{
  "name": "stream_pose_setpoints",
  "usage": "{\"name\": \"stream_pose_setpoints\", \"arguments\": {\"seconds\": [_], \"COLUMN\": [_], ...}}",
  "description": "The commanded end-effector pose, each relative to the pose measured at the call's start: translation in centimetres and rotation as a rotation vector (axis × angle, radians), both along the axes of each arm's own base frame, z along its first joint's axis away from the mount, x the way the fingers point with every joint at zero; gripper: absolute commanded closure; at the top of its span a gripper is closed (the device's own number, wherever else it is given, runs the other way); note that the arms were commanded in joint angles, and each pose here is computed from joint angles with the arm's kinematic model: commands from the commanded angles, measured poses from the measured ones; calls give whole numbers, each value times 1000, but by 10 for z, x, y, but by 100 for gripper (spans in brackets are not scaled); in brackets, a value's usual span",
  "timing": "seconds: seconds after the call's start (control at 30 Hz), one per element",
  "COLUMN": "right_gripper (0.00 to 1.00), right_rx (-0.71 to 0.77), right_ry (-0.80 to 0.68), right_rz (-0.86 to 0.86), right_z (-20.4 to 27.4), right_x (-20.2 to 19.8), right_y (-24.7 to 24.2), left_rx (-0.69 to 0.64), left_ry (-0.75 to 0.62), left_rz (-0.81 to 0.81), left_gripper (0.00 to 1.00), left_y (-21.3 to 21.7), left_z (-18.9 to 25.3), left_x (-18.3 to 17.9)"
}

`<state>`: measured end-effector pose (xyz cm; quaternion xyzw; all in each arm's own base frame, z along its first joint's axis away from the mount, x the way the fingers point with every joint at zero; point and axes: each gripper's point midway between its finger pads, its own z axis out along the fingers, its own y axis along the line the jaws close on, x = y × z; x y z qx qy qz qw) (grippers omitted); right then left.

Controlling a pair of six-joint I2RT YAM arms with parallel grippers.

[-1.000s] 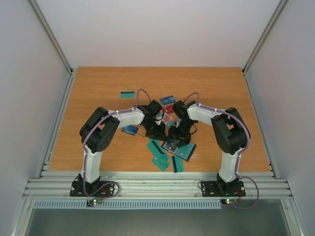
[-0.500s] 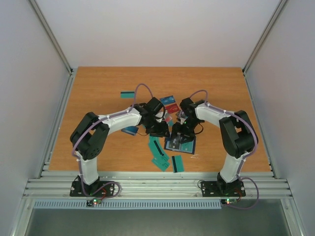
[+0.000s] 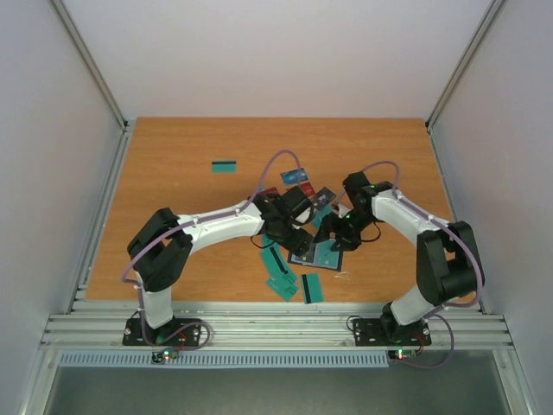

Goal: Put the credit cards into the card holder

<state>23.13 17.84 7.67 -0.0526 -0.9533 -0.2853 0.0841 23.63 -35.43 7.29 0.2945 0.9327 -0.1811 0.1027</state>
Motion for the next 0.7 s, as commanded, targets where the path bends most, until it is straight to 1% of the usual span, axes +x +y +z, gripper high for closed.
{"name": "stream_pose_setpoints", "arguments": {"seconds": [0.0, 0.1, 0.2, 0.3, 0.47, 0.67], "right_gripper": [37, 38, 39, 39, 39, 39], "right_rx": [-11, -37, -57, -73, -75, -61], "right_ry": [-20, -25, -25, -34, -36, -21], "right_rz": [-92, -138, -164, -176, -181, -180], "right_z": [7, 6, 5, 7, 11, 11], "right_x": [0, -3, -8, -11, -15, -17], "right_y": [-26, -41, -49, -55, -61, -62], "left_rx": [87, 157, 240, 320, 419, 455], "left_ry": [-163, -208, -248, -313, -371, -393], "left_rz": [-63, -79, -83, -65, -25, 7], "left_gripper": [23, 11, 7, 8, 12, 19], "left_y": [-14, -21, -25, -25, -16, -4], "left_z": [0, -10, -19, -22, -29, -28], "left_x": [14, 16, 22, 33, 45, 45]}}
